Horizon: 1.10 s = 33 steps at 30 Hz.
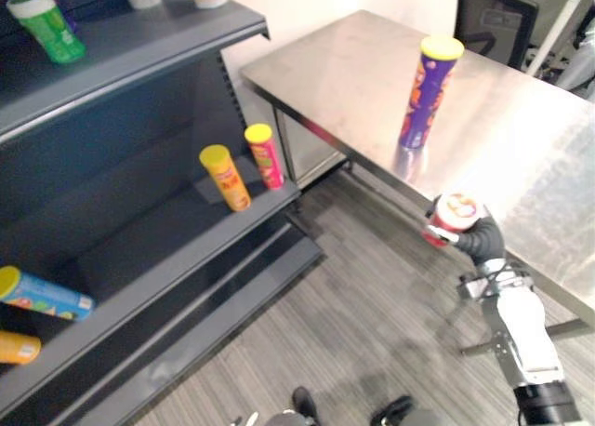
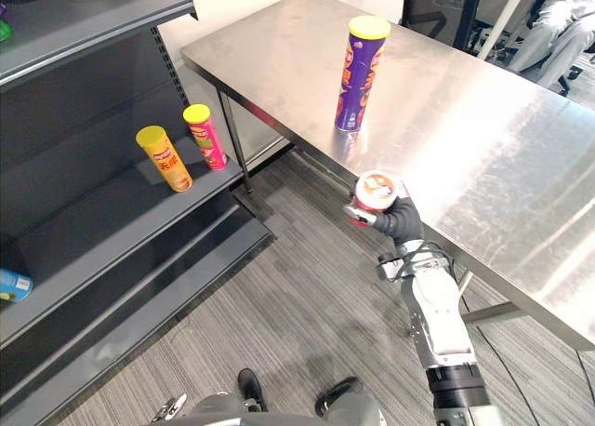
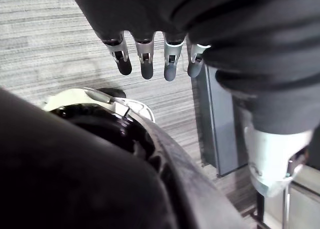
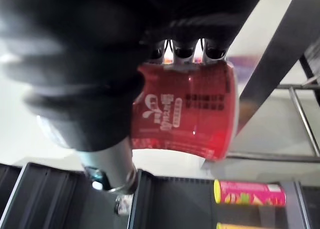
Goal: Put the gum and the chips on the shelf.
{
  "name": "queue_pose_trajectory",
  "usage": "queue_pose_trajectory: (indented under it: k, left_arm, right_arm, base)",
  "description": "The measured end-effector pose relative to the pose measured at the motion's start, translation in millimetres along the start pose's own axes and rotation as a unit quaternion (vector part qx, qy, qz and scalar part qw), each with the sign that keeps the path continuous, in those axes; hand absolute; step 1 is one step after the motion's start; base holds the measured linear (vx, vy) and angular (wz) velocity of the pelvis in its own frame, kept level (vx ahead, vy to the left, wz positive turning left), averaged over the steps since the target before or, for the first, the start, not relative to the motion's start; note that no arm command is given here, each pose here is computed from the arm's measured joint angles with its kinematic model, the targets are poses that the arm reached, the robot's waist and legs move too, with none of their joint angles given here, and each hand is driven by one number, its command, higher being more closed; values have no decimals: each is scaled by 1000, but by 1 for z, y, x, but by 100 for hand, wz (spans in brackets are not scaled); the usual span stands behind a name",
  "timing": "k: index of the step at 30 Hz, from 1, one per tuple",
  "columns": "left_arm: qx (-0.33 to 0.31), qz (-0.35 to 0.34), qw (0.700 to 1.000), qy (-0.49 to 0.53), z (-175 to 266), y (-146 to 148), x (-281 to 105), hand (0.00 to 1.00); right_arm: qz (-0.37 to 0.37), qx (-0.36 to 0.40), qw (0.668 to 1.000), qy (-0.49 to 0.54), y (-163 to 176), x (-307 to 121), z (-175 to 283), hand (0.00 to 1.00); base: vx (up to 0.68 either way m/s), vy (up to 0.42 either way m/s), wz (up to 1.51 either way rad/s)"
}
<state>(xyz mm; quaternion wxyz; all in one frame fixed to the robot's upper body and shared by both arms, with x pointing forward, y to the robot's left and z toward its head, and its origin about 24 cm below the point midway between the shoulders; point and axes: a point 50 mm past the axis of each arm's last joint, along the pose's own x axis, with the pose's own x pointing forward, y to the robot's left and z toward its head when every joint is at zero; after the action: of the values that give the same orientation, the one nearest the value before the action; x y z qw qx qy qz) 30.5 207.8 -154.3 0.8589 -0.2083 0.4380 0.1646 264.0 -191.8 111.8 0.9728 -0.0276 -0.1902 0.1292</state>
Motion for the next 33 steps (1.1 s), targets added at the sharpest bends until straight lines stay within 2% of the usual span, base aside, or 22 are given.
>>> queue_pose_trajectory:
  k: [5, 10, 16, 33]
  left_arm:
    - [0, -2, 1000, -8, 4, -2, 1, 0]
    - [35, 2, 999, -6, 17, 2, 6, 0]
    - [55, 1, 998, 10, 21, 4, 9, 0]
    - [75, -3, 997, -2, 24, -5, 14, 0]
  right_arm:
    - [45, 13, 999, 15, 15, 3, -7, 100]
    - [31, 41, 998, 39, 24, -13, -19, 100]
    - [40, 46, 998, 7, 29, -8, -8, 100]
    - [21, 67, 997, 6, 23, -11, -9, 100]
  base:
    - [41, 83, 45]
    - [96, 69, 150]
    - [108, -17, 103]
    - [57, -83, 9]
